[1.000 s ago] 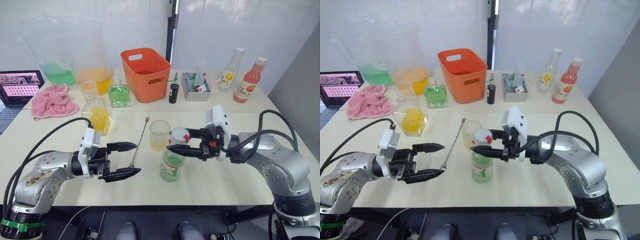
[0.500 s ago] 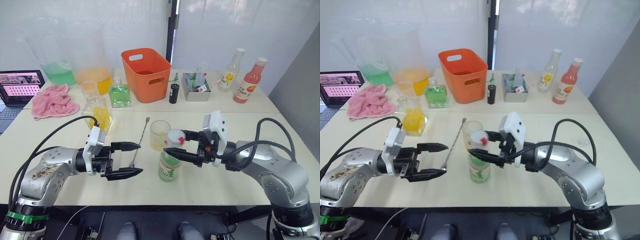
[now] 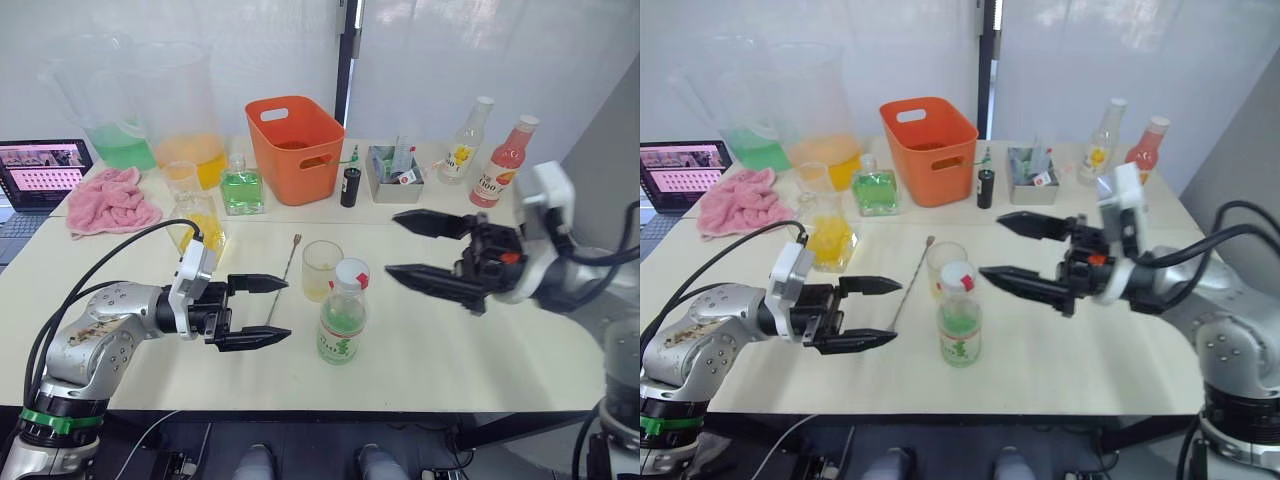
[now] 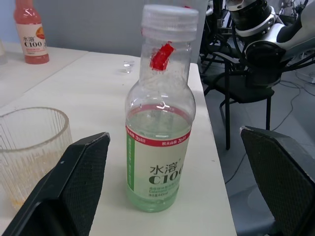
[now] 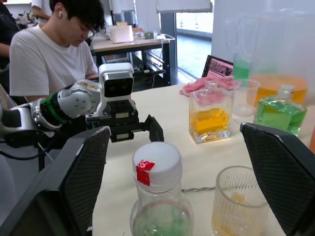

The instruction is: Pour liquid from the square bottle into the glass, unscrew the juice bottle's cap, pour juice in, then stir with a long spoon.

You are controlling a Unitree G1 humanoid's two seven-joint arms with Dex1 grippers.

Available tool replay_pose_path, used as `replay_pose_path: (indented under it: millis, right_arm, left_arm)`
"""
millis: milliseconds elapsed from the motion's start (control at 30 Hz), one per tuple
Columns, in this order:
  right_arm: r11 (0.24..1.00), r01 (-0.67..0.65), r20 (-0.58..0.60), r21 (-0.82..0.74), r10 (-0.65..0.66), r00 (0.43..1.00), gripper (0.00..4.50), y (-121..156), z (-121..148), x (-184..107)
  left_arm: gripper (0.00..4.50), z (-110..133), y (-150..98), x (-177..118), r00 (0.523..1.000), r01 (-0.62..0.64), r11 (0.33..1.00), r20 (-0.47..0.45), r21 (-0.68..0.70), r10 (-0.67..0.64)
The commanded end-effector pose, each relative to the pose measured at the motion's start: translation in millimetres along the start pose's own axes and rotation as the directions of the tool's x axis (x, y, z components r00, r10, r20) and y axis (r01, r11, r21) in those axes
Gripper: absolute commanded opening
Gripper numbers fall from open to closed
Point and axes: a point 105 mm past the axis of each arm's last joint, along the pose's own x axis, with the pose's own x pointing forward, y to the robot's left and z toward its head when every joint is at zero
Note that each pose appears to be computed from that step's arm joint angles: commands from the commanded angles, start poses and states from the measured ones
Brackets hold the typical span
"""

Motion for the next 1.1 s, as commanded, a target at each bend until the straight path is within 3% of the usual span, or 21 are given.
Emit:
replay_pose_path:
  millis: [33, 467, 1033, 1100]
  right_arm:
    - [0.996, 0.039, -0.038, -0.079, -0.042, 0.998, 4.47, 1.5, 5.6, -15.8]
    - [0.972, 0.208, -0.207, -0.11, -0.228, 0.952, 4.47, 7.4, -28.3, -51.9]
    - [0.959, 0.25, -0.2, -0.136, -0.273, 0.941, 4.47, 3.1, -32.6, -54.0]
    - [0.96, 0.242, -0.193, -0.14, -0.266, 0.945, 4.5, 3.0, -31.8, -50.7]
  left_arm:
    - [4.5, 5.8, -0.2, 13.2, 1.0, 0.03, 1.0, 0.001, 0.003, -0.03]
    - [4.5, 17.1, 6.5, 85.4, 0.996, 0.086, 0.995, 0.029, 0.05, -0.088]
    - [4.5, 16.2, 10.4, 93.3, 0.999, 0.052, 0.993, 0.0, 0.111, -0.052]
    - [3.93, 15.4, 10.0, 92.8, 0.999, 0.05, 0.993, -0.001, 0.104, -0.051]
